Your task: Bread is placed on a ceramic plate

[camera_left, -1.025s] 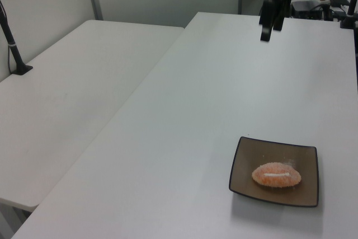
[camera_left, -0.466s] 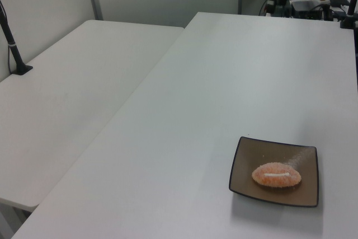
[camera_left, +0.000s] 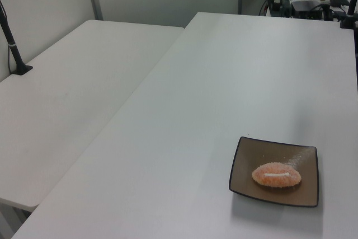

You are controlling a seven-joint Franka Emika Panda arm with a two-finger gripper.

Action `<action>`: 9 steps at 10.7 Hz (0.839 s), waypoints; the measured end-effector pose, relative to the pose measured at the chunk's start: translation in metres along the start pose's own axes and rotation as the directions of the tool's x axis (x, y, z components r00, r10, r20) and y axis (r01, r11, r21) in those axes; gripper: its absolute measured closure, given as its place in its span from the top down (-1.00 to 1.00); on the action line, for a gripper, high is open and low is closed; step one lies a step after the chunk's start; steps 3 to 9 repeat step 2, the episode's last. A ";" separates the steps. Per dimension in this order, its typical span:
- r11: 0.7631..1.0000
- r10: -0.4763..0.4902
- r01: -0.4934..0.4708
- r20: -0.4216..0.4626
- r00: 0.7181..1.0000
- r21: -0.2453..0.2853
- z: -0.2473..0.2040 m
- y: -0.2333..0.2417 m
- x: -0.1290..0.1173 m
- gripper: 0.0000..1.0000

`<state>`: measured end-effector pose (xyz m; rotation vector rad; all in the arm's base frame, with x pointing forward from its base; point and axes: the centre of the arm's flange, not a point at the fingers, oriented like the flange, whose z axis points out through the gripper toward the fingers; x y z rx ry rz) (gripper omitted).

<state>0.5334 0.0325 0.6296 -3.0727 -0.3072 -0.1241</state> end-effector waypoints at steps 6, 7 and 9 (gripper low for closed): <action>1.000 -0.019 0.019 0.006 1.000 0.001 0.004 -0.007 0.003 1.00; 1.000 -0.019 0.019 0.006 1.000 0.001 0.004 -0.007 0.003 1.00; 1.000 -0.019 0.019 0.006 1.000 0.001 0.004 -0.007 0.003 1.00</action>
